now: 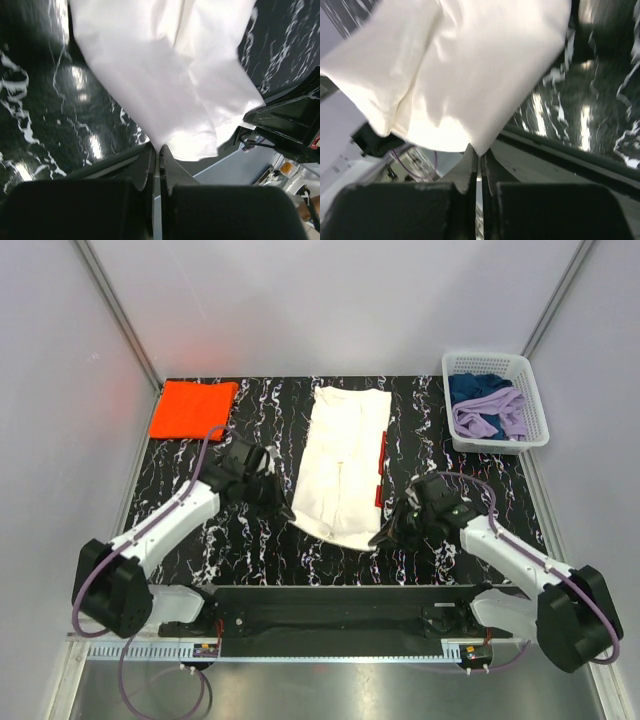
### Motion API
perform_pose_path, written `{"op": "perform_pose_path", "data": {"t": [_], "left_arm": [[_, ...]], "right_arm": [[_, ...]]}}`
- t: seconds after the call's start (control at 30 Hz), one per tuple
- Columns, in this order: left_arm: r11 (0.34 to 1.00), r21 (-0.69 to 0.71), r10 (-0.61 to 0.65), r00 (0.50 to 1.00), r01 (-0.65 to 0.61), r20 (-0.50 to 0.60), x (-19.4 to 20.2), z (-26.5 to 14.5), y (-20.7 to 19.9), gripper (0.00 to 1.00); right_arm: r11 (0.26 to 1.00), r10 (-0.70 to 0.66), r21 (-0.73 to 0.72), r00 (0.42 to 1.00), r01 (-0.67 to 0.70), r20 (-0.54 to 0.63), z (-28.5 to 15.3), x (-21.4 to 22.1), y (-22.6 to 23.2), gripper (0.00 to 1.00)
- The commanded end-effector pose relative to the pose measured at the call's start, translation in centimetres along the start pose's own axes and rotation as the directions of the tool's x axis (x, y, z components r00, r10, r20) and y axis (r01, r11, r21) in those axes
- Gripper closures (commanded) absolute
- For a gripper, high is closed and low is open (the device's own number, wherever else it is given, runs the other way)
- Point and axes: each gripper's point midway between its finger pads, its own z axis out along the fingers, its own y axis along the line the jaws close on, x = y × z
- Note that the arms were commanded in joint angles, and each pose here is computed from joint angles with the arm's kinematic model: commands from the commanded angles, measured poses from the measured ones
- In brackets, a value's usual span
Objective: Fold and stack the t-shirts
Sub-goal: Fold the tshirt
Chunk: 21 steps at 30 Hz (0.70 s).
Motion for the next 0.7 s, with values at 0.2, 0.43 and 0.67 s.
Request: {"op": "perform_pose_path", "data": {"t": [0.2, 0.43, 0.67], "left_arm": [[0.998, 0.008, 0.06, 0.996, -0.061, 0.06, -11.0, 1.8, -3.3, 1.0], [0.997, 0.025, 0.071, 0.996, -0.073, 0.058, -16.0, 4.2, -4.5, 1.0], [0.999, 0.022, 0.033, 0.998, -0.035, 0.061, -18.9, 5.8, -3.7, 1.0]], "right_arm": [[0.99, -0.135, 0.051, 0.989, 0.132, 0.056, -1.7, -11.4, 3.8, 1.0], [0.985, -0.157, 0.079, 0.987, 0.153, 0.045, 0.1, -17.5, 4.2, 1.0], [0.987, -0.15, 0.066, 0.987, 0.147, 0.057, 0.4, -21.5, 4.5, 1.0]]}}
